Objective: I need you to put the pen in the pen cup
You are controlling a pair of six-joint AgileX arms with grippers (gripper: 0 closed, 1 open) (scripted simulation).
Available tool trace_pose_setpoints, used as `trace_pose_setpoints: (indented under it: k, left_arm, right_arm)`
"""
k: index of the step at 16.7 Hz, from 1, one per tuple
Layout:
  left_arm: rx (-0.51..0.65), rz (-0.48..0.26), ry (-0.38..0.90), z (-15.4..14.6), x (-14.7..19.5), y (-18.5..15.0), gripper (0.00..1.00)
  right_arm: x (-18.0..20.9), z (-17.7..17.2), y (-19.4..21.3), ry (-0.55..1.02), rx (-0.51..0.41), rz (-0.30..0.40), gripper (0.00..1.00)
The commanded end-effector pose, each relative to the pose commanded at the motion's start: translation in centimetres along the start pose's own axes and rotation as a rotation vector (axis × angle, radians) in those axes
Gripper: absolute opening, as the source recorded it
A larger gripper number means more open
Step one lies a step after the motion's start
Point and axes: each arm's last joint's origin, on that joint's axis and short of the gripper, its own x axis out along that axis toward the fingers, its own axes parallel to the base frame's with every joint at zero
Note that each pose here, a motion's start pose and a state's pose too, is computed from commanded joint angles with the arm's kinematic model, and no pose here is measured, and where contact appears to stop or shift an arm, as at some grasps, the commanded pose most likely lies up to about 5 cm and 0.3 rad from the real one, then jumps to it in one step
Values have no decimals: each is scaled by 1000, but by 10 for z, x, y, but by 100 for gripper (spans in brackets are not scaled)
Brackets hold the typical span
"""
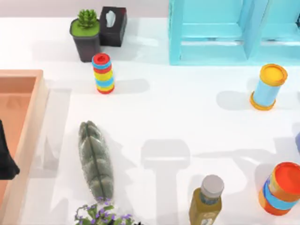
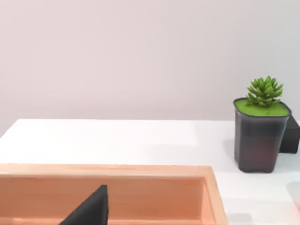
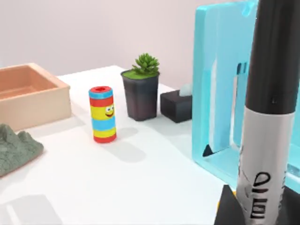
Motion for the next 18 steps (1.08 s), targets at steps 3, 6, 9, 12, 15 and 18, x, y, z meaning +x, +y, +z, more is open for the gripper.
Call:
trace_pose_setpoints:
  k: [3,6,9,12,15,18]
  left_arm:
    - [0,0,0,0,0,0,100]
    - [0,0,0,0,0,0,100]
    - [0,0,0,0,0,0,100]
    - [0,0,0,0,0,0,100]
    - [0,0,0,0,0,0,100]
    - [0,0,0,0,0,0,100]
  right_arm:
    - [0,0,0,0,0,0,30]
    - [0,0,0,0,0,0,53]
    - [0,0,0,0,0,0,75]
    - [0,0,0,0,0,0,98]
    - [0,0,0,0,0,0,100]
    - [0,0,0,0,0,0,100]
